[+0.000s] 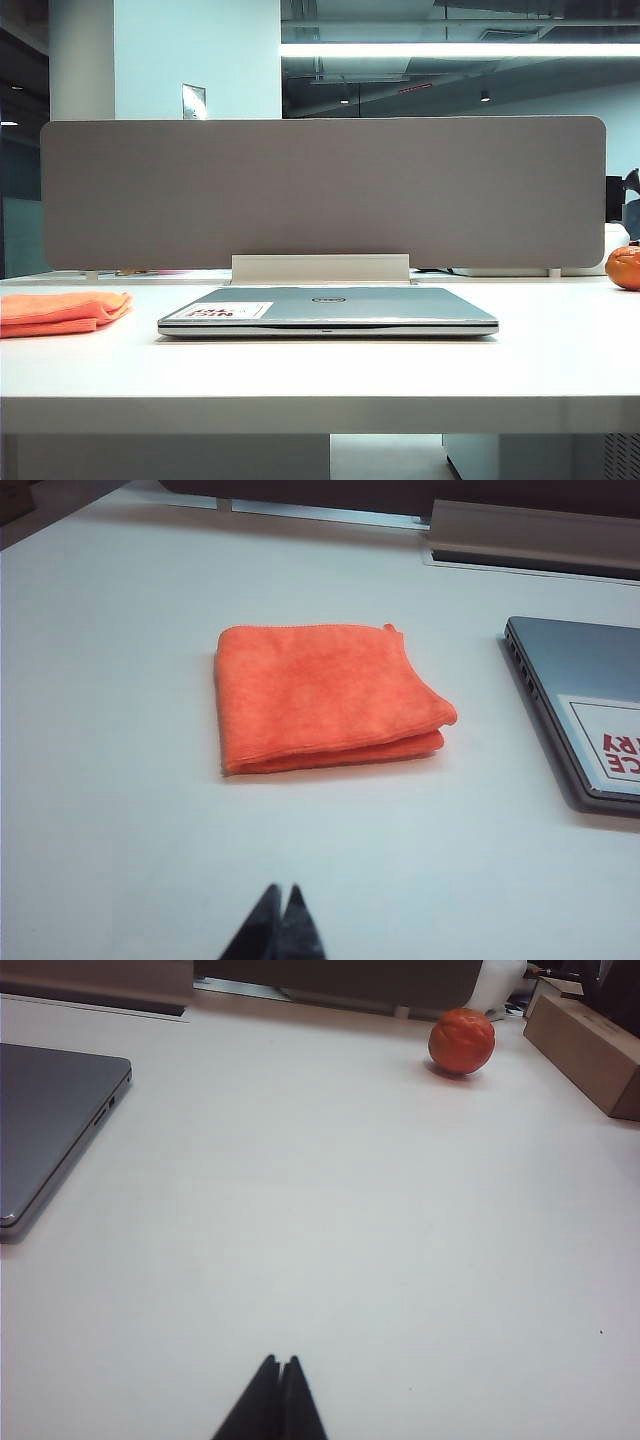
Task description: Pick up the orange rag and put it over the laptop.
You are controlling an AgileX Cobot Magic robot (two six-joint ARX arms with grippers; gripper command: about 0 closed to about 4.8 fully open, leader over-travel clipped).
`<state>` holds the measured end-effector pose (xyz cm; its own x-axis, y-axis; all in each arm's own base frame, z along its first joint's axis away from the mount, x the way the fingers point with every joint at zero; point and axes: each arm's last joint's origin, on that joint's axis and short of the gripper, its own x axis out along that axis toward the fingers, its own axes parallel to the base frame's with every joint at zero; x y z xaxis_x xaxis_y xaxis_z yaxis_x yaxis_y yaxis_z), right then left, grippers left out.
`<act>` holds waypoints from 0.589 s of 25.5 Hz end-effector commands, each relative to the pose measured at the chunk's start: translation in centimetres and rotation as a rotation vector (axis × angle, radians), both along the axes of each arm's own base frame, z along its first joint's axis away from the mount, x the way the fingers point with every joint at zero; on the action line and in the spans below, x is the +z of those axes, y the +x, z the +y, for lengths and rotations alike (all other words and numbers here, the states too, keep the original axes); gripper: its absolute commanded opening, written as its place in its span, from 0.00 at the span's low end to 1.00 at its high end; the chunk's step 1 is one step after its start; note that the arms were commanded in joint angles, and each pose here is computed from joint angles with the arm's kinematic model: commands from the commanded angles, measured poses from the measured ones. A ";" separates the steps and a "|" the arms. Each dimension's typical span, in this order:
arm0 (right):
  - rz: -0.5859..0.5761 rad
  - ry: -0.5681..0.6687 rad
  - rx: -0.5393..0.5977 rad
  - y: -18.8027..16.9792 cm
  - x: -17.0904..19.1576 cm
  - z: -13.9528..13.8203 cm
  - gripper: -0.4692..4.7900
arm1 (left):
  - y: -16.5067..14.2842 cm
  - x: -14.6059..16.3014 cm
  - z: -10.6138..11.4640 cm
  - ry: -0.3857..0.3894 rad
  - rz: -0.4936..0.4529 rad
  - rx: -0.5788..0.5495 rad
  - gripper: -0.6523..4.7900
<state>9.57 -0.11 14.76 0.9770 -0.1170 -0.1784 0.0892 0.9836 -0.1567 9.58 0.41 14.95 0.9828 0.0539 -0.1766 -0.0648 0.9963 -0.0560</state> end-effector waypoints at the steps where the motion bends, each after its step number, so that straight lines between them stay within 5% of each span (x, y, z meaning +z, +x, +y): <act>1: -0.009 -0.006 -0.004 0.0 0.0 0.0 0.08 | 0.0 -0.2 0.0 -0.001 0.009 -0.004 0.11; 9: -0.027 0.010 -0.005 0.1 0.2 0.0 0.08 | 0.0 -0.2 0.0 -0.002 0.008 -0.005 0.11; 15: -0.073 0.309 0.092 0.1 0.5 0.4 0.08 | 0.0 -0.2 0.0 -0.002 0.009 -0.005 0.11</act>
<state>9.64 0.10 15.13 0.9889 -0.0442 -0.1416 0.0515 0.9975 0.0484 9.58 0.41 14.95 0.9829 0.0536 -0.1762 -0.0644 0.9963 -0.0561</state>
